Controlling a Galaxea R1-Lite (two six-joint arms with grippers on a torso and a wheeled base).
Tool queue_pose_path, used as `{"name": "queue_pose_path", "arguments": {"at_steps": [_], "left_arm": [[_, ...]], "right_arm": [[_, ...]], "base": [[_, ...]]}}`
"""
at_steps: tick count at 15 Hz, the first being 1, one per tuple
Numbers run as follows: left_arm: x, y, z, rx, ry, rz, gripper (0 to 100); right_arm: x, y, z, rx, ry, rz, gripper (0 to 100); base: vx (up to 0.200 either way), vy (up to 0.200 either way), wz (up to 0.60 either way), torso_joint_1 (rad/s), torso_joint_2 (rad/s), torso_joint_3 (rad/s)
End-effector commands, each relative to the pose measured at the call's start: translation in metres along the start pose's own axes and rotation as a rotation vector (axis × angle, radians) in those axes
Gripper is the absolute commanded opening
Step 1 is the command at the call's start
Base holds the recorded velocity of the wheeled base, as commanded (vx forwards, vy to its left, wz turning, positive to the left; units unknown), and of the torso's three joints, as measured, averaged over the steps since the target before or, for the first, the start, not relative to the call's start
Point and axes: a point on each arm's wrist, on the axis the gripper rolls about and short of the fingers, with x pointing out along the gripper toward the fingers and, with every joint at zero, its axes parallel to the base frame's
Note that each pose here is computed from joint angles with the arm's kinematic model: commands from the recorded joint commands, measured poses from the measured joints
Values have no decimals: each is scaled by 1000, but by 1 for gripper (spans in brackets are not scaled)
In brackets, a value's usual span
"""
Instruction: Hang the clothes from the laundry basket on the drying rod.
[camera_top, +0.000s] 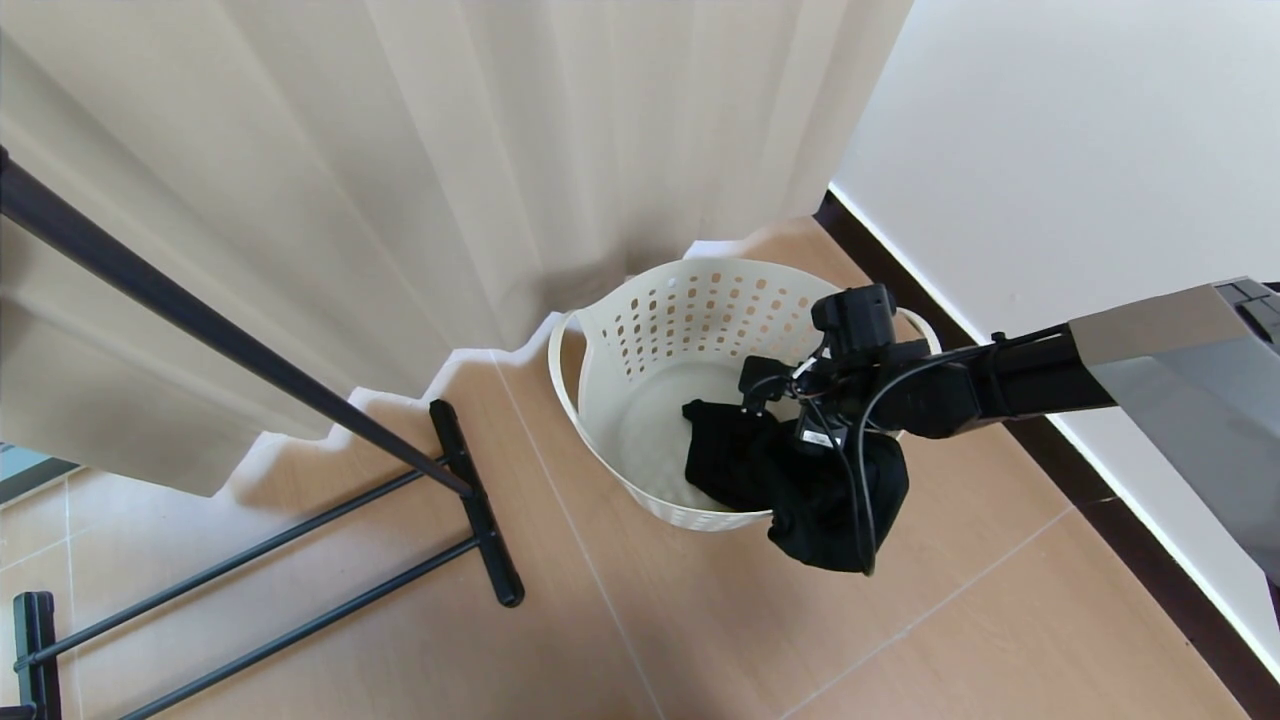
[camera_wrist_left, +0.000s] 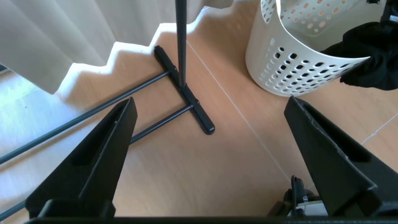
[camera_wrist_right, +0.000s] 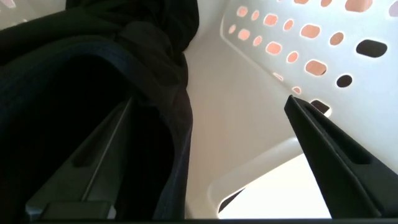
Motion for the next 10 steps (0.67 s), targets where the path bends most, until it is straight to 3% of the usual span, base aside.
{"name": "queue_pose_path", "arguments": {"at_steps": [1, 4, 5, 10], "left_arm": [[0, 0, 0, 0, 0, 0, 100], [0, 0, 0, 0, 0, 0, 100], [0, 0, 0, 0, 0, 0, 100], [0, 0, 0, 0, 0, 0, 100]], "right_arm": [[2, 0, 0, 1, 1, -1, 100], [8, -1, -2, 4, 10, -5, 100], [9, -2, -4, 2, 11, -7, 0], [-2, -1, -7, 10, 11, -5, 0]], "base": [[0, 0, 0, 0, 0, 0], [0, 0, 0, 0, 0, 0], [0, 0, 0, 0, 0, 0], [0, 0, 0, 0, 0, 0]]}}
